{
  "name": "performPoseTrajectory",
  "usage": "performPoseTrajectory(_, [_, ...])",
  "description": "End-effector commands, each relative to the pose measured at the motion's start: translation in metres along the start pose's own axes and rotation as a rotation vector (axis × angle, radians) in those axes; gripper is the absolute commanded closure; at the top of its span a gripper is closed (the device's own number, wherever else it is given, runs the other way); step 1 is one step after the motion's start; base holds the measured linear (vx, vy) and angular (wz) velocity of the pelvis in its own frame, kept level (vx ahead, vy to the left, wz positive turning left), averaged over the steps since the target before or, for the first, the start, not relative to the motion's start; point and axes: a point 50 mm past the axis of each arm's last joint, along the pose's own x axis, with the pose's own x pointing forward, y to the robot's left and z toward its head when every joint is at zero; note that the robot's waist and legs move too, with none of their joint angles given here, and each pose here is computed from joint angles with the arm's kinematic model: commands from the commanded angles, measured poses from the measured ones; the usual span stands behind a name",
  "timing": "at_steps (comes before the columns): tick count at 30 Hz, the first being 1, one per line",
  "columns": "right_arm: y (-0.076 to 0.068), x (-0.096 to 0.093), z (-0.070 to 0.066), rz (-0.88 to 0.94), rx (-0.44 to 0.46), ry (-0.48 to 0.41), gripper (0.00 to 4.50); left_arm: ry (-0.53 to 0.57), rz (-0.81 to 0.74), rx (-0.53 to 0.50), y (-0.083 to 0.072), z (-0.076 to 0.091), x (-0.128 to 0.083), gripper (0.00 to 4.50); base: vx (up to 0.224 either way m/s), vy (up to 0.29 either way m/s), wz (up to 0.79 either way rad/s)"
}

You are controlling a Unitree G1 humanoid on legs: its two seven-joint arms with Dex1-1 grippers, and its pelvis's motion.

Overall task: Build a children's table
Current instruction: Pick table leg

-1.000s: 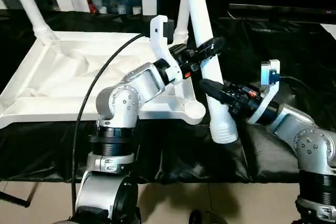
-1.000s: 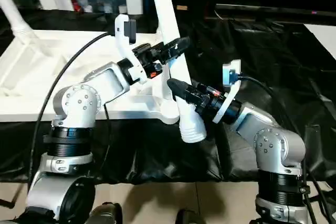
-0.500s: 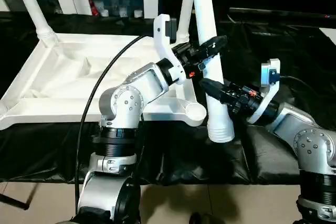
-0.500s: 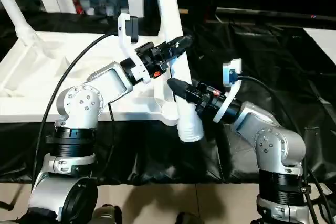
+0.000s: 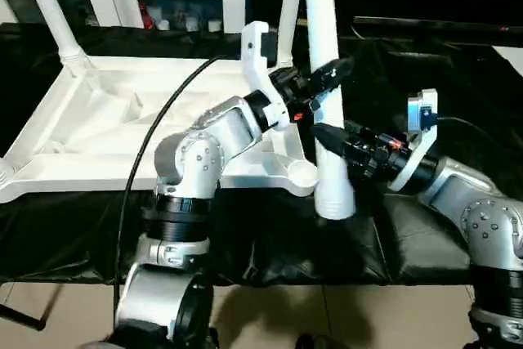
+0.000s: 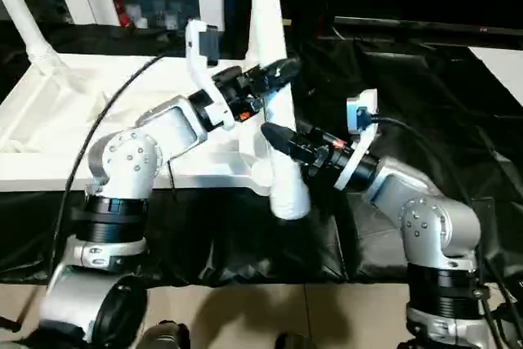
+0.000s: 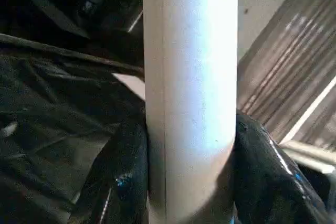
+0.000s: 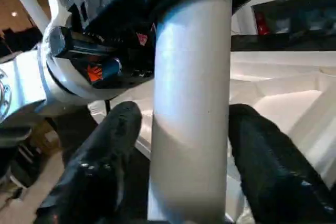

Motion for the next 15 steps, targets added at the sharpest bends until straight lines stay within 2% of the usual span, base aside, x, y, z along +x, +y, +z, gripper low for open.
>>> performPoseTrajectory(1, [0.003,0.000,0.004,0.018,-0.026,0.042,1.52,0.012,-0.039,0.078,-0.007,0.007,0.005,2.69,0.000,0.000,0.00])
performPoseTrajectory(2, [0.003,0.000,0.004,0.018,-0.026,0.042,1.52,0.012,-0.039,0.078,-0.007,0.007,0.005,2.70,0.000,0.000,0.00])
performPoseTrajectory(7, [0.004,-0.007,-0.007,0.044,0.008,0.181,1.52,0.037,-0.092,0.110,-0.011,0.010,0.008,2.70,0.000,0.000,0.00])
performPoseTrajectory(15, [0.000,-0.002,-0.015,0.051,0.030,0.254,1.52,0.085,-0.155,0.127,-0.016,0.005,0.010,2.70,0.000,0.000,0.00])
